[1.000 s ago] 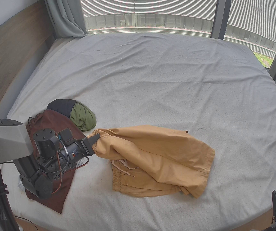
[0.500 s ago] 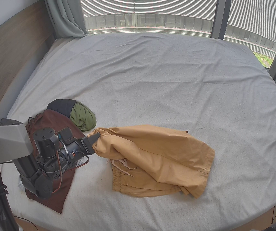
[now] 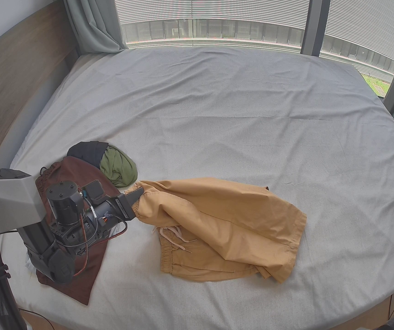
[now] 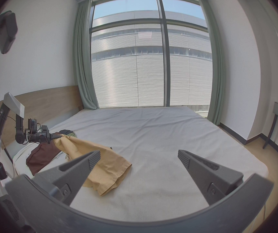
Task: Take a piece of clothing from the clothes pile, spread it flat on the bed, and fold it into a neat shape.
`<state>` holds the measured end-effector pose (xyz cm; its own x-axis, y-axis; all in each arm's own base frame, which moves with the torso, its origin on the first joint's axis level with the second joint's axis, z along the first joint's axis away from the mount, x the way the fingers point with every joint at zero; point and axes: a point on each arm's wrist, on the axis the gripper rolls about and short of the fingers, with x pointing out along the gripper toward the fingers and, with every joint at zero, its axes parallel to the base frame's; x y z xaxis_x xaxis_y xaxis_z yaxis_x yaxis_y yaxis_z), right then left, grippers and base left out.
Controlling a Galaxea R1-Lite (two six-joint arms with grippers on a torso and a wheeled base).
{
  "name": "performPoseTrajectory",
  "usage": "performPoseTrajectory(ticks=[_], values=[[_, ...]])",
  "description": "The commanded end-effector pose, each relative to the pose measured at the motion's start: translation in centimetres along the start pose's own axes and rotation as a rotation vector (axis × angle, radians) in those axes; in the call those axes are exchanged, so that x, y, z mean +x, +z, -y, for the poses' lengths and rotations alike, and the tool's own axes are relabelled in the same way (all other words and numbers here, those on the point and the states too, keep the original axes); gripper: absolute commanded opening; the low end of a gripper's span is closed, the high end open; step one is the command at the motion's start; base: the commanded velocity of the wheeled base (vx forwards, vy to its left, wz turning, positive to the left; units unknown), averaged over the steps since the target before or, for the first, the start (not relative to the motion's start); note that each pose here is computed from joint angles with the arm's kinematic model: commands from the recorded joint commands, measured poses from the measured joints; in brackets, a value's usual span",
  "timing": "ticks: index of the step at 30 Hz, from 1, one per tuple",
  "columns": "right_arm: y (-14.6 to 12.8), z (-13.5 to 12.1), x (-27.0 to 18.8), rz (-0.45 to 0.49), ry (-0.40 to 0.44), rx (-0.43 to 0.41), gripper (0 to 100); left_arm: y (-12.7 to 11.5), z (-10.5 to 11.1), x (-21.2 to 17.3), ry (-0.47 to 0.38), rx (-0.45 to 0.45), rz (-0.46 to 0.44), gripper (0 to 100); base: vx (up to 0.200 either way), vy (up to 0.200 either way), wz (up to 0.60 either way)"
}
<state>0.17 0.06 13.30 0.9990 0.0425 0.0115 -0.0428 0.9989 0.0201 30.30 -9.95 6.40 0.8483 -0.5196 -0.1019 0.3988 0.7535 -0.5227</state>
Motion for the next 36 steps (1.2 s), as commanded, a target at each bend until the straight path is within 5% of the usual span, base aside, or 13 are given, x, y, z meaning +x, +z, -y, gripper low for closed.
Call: performPoseTrajectory(ticks=[1,14,36], values=[[2.0,-0.2,3.2,-0.151,0.089,0.01,100,0.1,0.1,0.1,-0.004,0.001,0.006,0,0.0,0.0,0.0],[2.0,-1.2,8.2,-0.396,0.288,0.037,100,0.1,-0.1,0.1,0.0,0.0,0.005,0,0.0,0.0,0.0],[0.6,-3.2,13.5,-0.581,0.509,0.069,100,0.3,0.1,0.0,-0.005,0.004,0.012,0,0.0,0.0,0.0]])
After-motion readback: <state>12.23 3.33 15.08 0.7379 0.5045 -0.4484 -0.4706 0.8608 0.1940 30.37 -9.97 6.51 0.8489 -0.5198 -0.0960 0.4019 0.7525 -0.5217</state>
